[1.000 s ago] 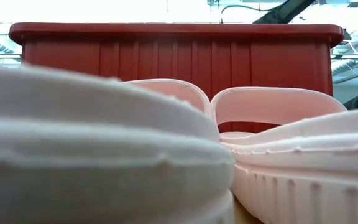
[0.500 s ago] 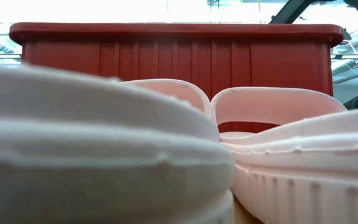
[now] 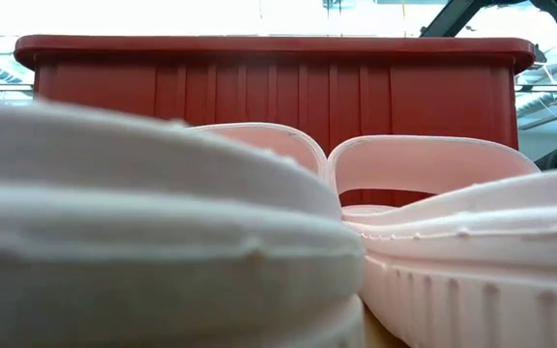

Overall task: Pick and place slides into bin
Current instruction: Put the black slide into the red organizer bin

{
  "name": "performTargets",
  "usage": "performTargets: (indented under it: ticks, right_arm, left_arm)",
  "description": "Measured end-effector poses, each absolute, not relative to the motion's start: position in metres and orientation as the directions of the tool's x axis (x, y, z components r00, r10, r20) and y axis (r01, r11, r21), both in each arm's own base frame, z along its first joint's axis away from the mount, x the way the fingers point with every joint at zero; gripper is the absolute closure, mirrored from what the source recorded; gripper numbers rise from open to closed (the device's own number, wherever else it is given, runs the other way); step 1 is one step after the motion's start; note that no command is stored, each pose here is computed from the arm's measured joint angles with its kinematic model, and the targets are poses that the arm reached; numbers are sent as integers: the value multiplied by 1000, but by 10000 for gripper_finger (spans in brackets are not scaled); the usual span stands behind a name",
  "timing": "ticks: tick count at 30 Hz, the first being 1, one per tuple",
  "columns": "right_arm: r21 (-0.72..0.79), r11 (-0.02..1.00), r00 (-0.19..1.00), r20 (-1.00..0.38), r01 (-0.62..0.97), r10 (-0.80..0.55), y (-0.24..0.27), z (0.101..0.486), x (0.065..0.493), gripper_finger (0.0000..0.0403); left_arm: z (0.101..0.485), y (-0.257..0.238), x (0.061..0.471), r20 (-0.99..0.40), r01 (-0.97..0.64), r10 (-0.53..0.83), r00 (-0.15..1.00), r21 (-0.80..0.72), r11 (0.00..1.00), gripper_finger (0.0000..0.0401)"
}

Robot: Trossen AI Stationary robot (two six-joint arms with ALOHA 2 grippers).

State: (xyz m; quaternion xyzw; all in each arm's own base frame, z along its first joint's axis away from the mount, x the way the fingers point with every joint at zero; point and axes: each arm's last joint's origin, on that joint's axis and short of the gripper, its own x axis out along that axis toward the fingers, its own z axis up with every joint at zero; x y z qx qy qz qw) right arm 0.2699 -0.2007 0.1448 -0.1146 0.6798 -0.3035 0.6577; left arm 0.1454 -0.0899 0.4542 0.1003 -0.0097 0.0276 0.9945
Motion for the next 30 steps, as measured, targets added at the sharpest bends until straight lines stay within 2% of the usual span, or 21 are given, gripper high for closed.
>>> performTargets:
  ticks: [7,20,25,30]
  right_arm:
    - [-565,796,-106,-824,217,-556,-202,145,270,351]
    - [-561,807,-99,-827,184,-553,-191,146,275,247]
    - [-562,808,-78,-826,177,-558,-181,157,276,228]
    - [-593,784,-82,-804,185,-589,-175,170,273,226]
  left_arm:
    - [454,-90,145,27,-57,53,998,195,979,153]
    - [455,-90,145,28,-58,53,998,206,977,153]
    - [455,-90,145,28,-57,53,998,205,977,153]
    - [455,-90,145,28,-57,53,998,199,978,153]
